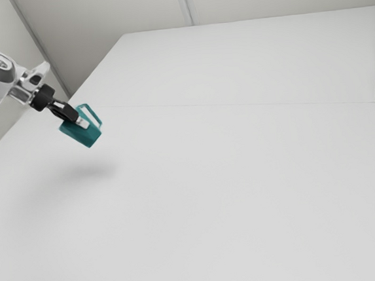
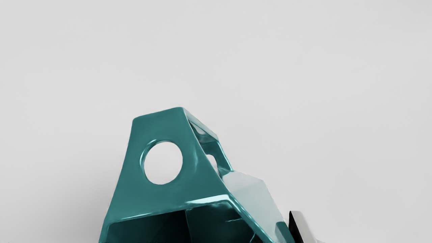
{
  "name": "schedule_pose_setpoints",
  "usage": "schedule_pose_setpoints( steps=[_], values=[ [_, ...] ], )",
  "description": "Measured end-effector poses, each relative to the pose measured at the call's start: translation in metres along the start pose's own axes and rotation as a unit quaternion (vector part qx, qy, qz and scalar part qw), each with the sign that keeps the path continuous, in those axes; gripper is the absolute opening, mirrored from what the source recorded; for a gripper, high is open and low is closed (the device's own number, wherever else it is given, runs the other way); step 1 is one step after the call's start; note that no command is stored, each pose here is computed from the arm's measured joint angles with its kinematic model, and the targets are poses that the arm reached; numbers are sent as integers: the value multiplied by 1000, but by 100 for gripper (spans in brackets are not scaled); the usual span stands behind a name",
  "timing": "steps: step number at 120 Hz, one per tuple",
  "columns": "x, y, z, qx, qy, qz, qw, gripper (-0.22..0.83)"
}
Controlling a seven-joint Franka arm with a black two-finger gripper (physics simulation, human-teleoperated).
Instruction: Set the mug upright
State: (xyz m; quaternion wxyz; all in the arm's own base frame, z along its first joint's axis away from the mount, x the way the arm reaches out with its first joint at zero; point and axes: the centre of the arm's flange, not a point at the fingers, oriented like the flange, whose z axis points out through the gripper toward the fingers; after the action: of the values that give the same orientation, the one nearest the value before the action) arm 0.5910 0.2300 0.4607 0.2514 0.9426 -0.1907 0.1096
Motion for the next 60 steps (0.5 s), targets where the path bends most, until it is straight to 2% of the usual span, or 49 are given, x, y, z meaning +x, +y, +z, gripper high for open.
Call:
schedule_pose_setpoints(
  steps=[8, 16, 29, 42, 60],
  values=[
    [10, 35, 18, 45, -60, 34, 997, -16],
    [7, 61, 43, 82, -114, 59, 988, -16],
    [-9, 91, 77, 128, -162, 87, 975, -16],
    [-15, 111, 98, 172, -173, 110, 964, -16],
    [-17, 140, 127, 208, -163, 134, 955, -16]
  ],
)
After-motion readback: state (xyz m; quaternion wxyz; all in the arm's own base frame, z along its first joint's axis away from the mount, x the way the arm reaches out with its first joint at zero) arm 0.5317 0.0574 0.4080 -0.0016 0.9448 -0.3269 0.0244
